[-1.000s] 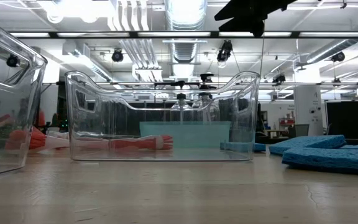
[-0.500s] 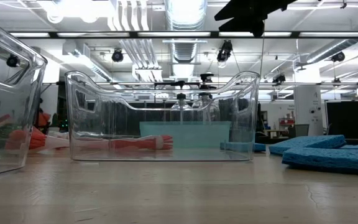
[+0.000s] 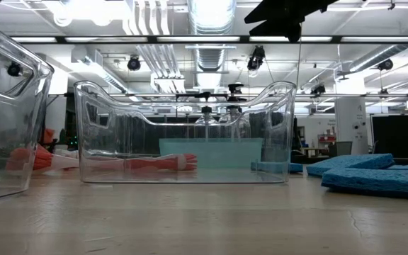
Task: Pick & Place Kitchen Sink Supplies
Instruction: Put the transparent soap dispenser into the green bin
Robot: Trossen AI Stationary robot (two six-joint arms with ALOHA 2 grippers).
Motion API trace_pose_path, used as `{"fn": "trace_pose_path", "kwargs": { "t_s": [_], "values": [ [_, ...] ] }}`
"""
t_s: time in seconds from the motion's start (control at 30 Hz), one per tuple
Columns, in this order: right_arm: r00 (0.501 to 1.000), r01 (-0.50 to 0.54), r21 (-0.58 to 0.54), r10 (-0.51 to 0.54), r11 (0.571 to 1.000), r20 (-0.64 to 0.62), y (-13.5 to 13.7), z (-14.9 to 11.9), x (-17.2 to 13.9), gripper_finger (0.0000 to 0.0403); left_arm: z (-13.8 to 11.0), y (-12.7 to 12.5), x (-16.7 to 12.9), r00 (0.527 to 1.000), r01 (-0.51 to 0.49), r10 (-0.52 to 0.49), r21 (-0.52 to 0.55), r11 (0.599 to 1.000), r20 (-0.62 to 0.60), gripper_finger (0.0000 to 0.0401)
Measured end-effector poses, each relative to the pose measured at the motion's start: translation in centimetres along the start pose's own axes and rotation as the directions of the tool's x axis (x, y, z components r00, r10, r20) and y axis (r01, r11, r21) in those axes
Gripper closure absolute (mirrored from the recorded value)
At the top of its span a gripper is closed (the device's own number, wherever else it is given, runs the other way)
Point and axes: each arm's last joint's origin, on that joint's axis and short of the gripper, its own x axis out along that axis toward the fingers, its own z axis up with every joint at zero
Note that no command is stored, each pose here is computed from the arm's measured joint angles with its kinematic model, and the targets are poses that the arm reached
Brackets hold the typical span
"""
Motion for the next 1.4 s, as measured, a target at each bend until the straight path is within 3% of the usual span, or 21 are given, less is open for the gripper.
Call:
{"fn": "trace_pose_path", "kwargs": {
  "t_s": [0.43,0.9,1.4],
  "values": [
    [1.000,0.000,0.015,0.000,1.000,0.000,0.0,0.0,0.0,0.0179,1.9,1.0,-0.4,0.973,-0.108,0.106,-0.001,0.994,0.204,0.0318],
    [1.000,0.001,0.026,-0.001,1.000,-0.001,0.0,0.0,0.0,0.0179,6.0,3.9,-2.5,0.939,-0.219,0.199,0.042,0.975,0.280,0.0319],
    [1.000,0.000,0.023,0.000,1.000,-0.001,0.0,0.0,0.0,0.0179,13.2,4.8,-4.4,0.889,-0.302,0.233,0.123,0.945,0.394,0.0319]
  ]
}}
